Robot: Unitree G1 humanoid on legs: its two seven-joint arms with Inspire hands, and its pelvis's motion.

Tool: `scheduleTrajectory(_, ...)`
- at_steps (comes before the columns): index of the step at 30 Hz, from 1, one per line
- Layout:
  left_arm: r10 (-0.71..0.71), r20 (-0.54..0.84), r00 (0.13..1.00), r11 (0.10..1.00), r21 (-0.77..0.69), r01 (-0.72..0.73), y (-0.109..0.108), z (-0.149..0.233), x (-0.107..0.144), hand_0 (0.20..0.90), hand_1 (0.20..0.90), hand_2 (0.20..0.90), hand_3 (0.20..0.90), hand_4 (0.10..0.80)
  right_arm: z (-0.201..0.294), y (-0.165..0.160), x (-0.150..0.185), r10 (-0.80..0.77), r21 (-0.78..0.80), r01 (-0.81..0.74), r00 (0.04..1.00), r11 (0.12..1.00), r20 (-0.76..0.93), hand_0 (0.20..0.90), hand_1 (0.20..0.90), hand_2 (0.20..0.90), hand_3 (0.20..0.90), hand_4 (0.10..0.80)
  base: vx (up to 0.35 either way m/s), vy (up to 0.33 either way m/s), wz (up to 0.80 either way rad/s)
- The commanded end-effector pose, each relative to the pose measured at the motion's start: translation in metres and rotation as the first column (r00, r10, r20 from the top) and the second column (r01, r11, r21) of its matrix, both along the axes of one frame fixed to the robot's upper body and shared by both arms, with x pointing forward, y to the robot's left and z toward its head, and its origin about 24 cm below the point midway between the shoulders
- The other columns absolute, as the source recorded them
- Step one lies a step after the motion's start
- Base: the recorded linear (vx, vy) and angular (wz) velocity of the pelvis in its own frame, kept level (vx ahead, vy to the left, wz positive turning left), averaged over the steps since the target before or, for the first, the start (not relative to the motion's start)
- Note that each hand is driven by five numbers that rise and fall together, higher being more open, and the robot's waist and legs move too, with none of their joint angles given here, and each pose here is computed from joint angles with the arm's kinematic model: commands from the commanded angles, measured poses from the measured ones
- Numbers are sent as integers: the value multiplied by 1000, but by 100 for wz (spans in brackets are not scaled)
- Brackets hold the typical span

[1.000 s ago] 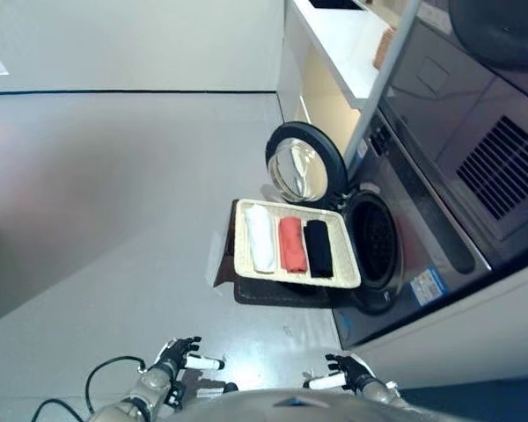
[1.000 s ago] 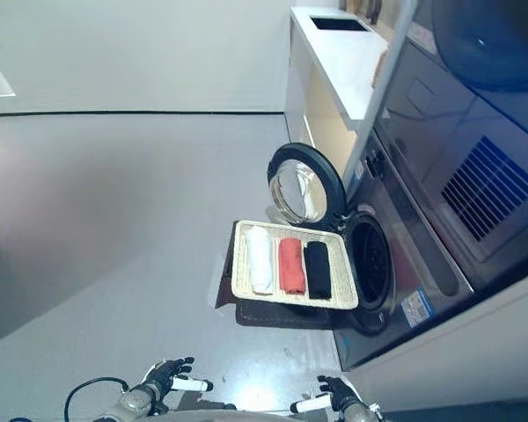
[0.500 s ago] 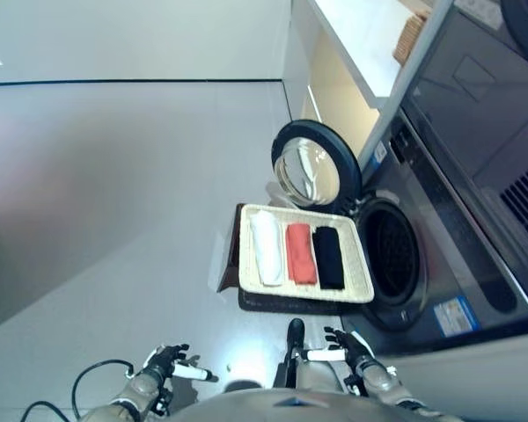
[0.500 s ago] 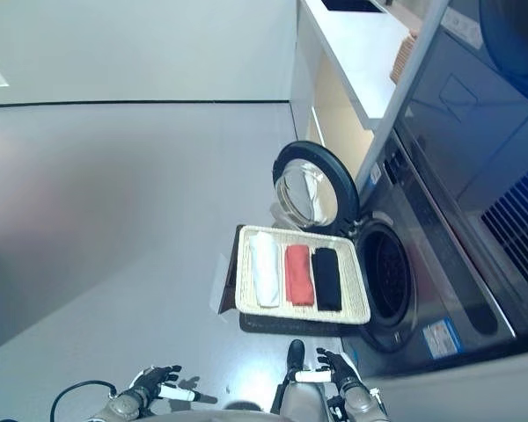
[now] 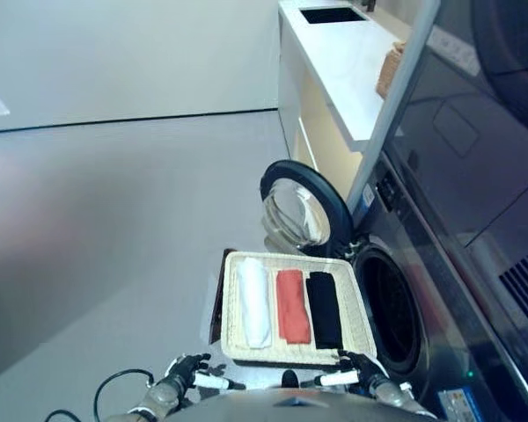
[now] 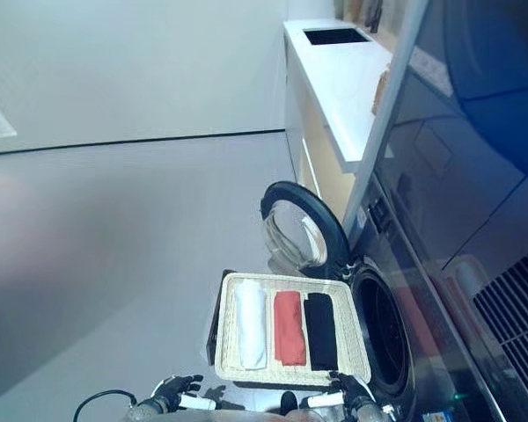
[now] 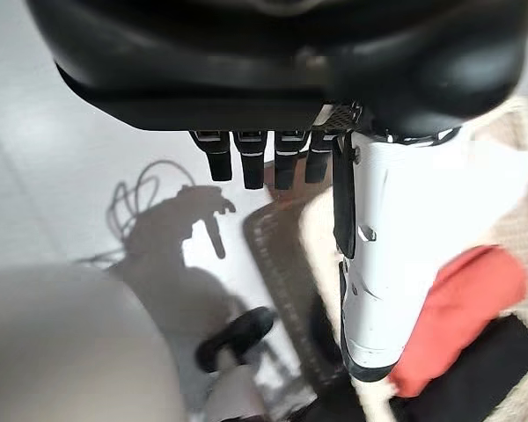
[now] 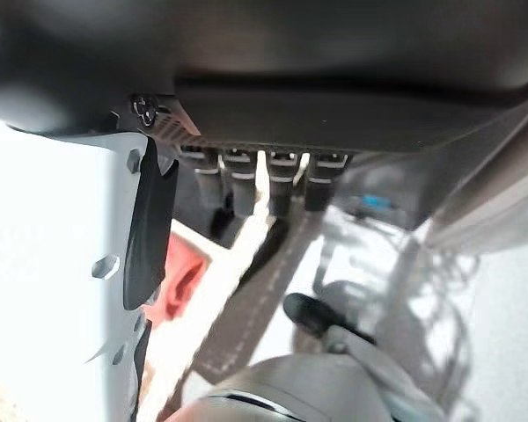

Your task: Pick up the clothes and place them into the washing machine

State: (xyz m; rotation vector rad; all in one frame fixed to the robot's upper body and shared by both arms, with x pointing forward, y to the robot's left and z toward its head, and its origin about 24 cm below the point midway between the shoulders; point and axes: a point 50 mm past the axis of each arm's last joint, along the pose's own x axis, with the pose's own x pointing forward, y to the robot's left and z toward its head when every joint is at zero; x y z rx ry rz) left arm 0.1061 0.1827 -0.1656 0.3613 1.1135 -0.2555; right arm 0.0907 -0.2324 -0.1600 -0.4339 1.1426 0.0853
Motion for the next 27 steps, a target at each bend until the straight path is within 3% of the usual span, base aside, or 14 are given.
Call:
scheduleTrajectory(1,19,128,992,1000,-1,-19,7,11,28,900,900,900,900,800,6,-10,16,27,-28,-26,999,999,37,900,900,900,900,800,133,-101,-28)
scheduleTrajectory(8,41,92,995,999,30,-44,12,6,13,900,900,900,900,800,11,-11,31,56,-58,-52,995,997,80,900,900,900,900,800,154,-3,-28)
scheduleTrajectory(18,22,93,995,999,29,-24,9,6,13,900,900,900,900,800,15,-15,39,86,-100,-76,991,992,101,900,900,900,900,800,151,58,-39)
scheduleTrajectory(27,15,97,995,999,38,-18,13,7,15,900,900,900,900,800,16,-18,45,77,-135,-65,993,989,84,900,900,900,900,800,127,81,4)
